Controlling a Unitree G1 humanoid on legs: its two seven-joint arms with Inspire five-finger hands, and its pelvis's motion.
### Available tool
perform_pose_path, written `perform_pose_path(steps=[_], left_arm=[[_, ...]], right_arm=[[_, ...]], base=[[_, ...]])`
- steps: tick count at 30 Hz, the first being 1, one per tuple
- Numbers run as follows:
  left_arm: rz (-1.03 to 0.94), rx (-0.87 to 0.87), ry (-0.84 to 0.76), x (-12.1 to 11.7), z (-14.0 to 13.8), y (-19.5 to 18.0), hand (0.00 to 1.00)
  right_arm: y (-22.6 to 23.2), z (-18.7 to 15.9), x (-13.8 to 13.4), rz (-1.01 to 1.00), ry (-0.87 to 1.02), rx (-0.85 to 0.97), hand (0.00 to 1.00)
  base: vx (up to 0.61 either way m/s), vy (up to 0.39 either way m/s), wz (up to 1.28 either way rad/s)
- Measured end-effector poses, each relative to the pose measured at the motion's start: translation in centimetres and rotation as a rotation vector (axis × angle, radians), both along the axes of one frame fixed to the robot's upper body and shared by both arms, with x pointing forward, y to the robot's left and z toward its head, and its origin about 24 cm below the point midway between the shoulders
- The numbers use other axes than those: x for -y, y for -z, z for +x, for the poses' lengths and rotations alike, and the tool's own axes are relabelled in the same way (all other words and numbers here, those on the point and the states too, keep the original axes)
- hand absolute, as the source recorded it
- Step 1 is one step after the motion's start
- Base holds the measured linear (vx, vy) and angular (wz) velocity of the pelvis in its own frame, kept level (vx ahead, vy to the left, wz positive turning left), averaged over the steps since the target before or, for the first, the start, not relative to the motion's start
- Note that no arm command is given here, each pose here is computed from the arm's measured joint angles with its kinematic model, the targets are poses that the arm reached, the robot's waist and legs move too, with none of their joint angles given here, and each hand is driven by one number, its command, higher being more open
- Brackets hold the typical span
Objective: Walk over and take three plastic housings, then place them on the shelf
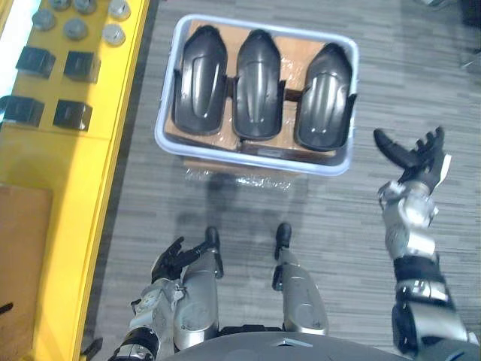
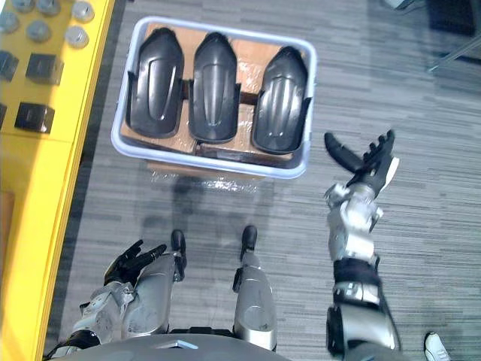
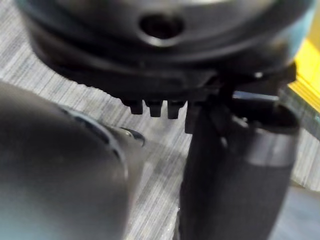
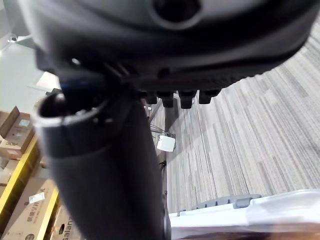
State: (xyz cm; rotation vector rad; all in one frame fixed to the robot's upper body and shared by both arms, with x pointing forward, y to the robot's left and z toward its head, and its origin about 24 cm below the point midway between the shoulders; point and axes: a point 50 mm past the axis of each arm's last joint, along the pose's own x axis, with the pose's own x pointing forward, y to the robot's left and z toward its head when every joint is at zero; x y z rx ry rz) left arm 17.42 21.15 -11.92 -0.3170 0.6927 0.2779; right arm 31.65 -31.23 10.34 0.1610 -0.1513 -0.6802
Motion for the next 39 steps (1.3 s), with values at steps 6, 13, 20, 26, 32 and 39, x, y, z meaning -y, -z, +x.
perform_pose_path(steps=[6,13,20,26,32,39], left_arm=[[-0.034,0.053,0.019,1.0,1.5,-0.6,1.0],[-0.066,0.119,0.038,2.1,2.7,-1.3,1.0],[-0.108,0.177,0.063,3.3,3.6,-1.9,1.0],[-0.106,0.201,0.067,3.3,3.8,-2.1,1.0],[-0.101,0.212,0.072,3.3,3.8,-2.2,1.0],[-0.14,0.209,0.038,3.4,3.7,-2.1,1.0]], right_arm=[[-4.4,2.3,1.6,-0.05,0.011,0.039,1.0],[-6.1,3.6,1.9,-0.042,-0.04,0.013,1.0],[-8.6,4.2,2.9,-0.091,-0.069,-0.051,0.0],[-9.9,3.9,4.8,-0.17,-0.002,-0.185,0.0],[-10.5,4.1,5.0,-0.272,0.022,-0.293,0.0],[-10.6,4.4,4.5,-0.287,-0.006,-0.308,0.0]], base=[[-0.05,0.003,0.18],[-0.03,0.009,0.07],[-0.03,0.0,0.08],[-0.04,-0.017,0.02],[-0.01,-0.041,0.07],[0.01,-0.014,0.03]])
